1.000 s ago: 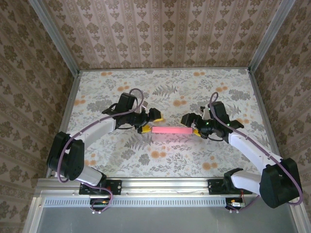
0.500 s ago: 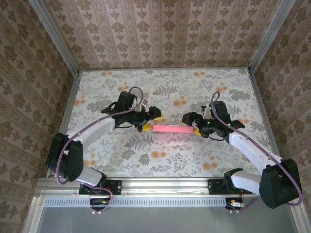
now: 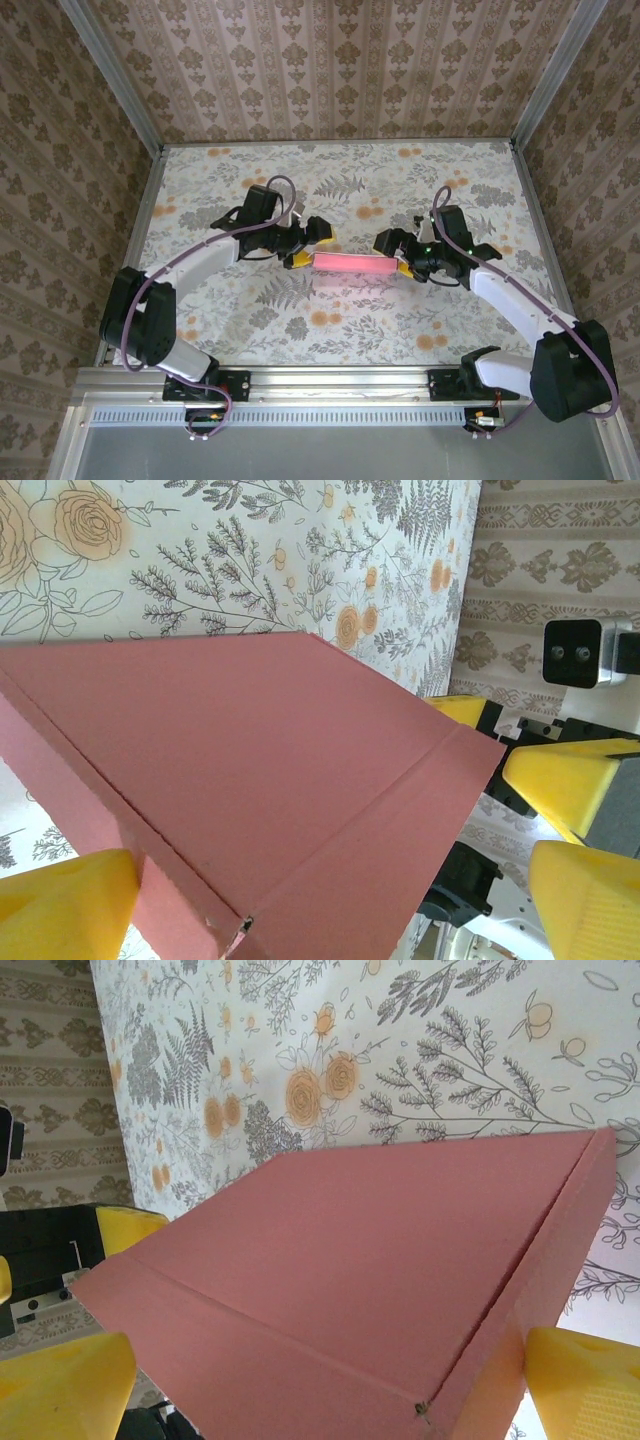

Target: Fold the paper box

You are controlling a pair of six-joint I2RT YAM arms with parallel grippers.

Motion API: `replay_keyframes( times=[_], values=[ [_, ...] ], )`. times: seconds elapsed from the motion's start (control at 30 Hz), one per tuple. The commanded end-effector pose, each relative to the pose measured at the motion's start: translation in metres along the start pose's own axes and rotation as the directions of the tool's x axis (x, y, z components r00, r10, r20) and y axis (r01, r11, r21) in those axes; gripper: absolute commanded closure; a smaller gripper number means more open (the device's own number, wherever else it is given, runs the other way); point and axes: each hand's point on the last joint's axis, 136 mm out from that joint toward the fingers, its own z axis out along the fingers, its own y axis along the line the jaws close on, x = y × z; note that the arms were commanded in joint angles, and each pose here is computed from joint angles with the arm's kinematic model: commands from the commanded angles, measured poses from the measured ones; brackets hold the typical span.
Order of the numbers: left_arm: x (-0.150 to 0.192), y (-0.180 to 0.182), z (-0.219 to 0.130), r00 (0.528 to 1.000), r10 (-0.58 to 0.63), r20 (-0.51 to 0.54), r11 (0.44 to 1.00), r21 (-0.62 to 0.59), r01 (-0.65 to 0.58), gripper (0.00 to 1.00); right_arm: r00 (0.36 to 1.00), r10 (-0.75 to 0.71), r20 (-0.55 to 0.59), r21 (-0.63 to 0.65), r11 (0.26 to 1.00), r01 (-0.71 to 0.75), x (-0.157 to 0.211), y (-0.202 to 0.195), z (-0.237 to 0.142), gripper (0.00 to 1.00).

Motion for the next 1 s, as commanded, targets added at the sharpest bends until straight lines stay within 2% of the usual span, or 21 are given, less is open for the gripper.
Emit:
replay_keyframes(
  times=[0.0,0.97],
  values=[
    [-0.002,-0.014,-0.002,0.999,0.044,-0.027,0.998,0.042,-0.043,0.0,0.999,-0.048,-0.005,-0.103,0.994,0.047,-0.007,0.031,-0.005,0.0],
    [-0.018,-0.004,-0.002,0.999,0.026,-0.036,1.0,0.018,-0.026,0.0,1.0,-0.029,-0.004,-0.085,0.996,0.028,-0.025,0.023,0.003,0.0]
  ],
)
